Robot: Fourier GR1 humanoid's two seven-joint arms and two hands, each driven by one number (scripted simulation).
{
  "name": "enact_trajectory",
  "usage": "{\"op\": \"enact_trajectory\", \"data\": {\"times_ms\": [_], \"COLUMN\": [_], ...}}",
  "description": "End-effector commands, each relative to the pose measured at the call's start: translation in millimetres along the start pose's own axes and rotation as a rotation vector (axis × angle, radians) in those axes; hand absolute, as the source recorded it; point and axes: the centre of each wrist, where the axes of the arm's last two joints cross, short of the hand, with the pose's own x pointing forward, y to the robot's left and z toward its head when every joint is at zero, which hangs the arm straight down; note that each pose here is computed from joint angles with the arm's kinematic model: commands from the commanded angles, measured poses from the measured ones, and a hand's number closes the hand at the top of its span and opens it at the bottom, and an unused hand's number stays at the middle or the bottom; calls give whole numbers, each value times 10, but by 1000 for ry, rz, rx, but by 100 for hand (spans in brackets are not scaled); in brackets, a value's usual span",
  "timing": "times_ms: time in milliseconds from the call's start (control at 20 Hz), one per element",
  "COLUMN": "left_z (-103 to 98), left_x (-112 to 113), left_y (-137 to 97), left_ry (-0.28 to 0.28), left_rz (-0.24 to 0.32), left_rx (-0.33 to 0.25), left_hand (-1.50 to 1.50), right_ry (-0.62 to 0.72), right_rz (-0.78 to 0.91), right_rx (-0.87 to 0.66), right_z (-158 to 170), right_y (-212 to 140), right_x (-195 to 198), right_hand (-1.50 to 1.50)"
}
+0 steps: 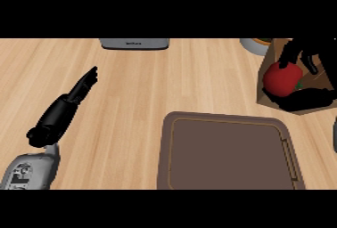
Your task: Pick the tomato from the tray and place it in the cardboard box
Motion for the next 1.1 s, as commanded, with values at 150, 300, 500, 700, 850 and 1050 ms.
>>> {"op": "enact_trajectory", "data": {"times_ms": [150, 300, 500, 700, 850, 1050], "left_z": [-12, -21, -171, -37, -165, -81], "left_x": [92, -29, 112, 17, 175, 30], "left_y": [-43, -102, 82, 25, -5, -32], "left_ry": [-15, -7, -10, -26, -32, -16], "left_rz": [1, 7, -2, 1, -1, 5], "left_rx": [1, -17, 0, -27, -34, -18], "left_hand": [0, 0, 0, 0, 0, 0], "right_ry": [87, 194, 215, 240, 287, 152], "right_rz": [152, 189, 195, 239, 241, 157], "right_rx": [103, 287, 422, 556, 608, 728], "right_z": [-272, -347, -310, -167, -199, -233], "right_y": [-111, -281, -120, -172, -295, -328], "right_x": [-703, -839, -1181, -1504, -1641, -1668], "right_hand": [150, 150, 150, 150, 150, -150]}}
